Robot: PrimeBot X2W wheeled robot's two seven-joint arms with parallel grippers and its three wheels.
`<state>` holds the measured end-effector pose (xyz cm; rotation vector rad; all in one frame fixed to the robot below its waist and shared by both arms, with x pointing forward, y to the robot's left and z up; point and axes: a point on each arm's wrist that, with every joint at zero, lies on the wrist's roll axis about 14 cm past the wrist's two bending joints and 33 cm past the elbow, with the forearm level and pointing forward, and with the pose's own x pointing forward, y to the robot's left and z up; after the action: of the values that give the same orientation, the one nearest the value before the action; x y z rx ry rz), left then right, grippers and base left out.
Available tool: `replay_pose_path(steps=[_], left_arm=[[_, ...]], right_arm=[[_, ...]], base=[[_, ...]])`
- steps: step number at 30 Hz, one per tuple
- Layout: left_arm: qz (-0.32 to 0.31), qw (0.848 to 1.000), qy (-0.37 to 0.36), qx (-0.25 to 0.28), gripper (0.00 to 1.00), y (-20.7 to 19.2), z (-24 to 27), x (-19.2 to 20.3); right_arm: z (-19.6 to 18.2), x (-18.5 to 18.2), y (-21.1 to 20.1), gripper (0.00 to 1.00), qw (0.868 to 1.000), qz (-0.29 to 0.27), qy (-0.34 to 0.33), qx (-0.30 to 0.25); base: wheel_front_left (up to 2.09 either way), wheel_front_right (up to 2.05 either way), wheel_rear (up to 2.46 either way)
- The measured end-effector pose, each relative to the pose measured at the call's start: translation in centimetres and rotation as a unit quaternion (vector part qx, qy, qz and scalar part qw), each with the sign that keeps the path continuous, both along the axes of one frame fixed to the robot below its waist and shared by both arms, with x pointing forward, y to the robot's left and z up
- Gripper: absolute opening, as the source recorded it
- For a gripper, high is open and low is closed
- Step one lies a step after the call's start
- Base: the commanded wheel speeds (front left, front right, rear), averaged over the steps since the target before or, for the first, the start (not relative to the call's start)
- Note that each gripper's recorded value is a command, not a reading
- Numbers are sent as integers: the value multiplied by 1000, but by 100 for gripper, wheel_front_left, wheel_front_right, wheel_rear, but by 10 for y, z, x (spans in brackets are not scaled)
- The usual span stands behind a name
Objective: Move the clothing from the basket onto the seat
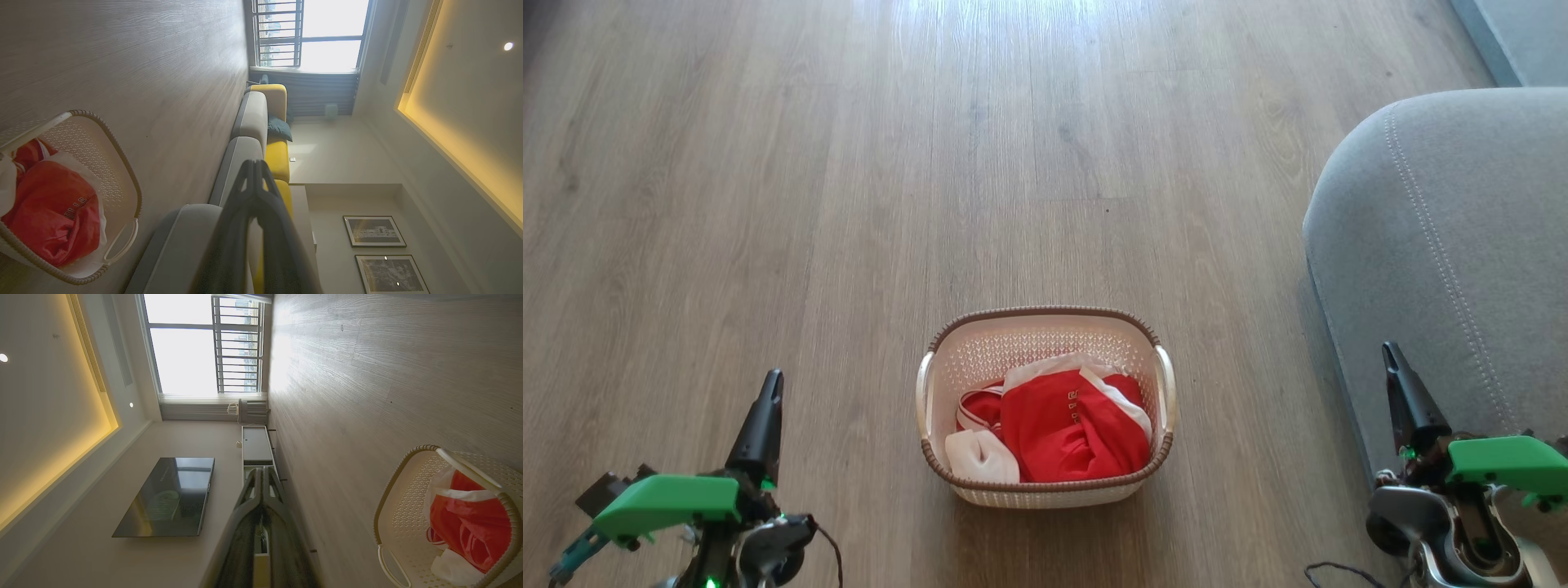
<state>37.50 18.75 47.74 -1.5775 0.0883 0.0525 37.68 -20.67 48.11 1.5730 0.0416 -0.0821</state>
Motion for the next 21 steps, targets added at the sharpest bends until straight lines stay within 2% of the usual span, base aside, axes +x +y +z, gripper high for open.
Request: replay_pose_path(steps=[21], left_arm=[[0,1000,0,0,0,0,0,0]], right_arm=[[0,0,0,0,1000,0,0,0]], base=[[0,0,0]])
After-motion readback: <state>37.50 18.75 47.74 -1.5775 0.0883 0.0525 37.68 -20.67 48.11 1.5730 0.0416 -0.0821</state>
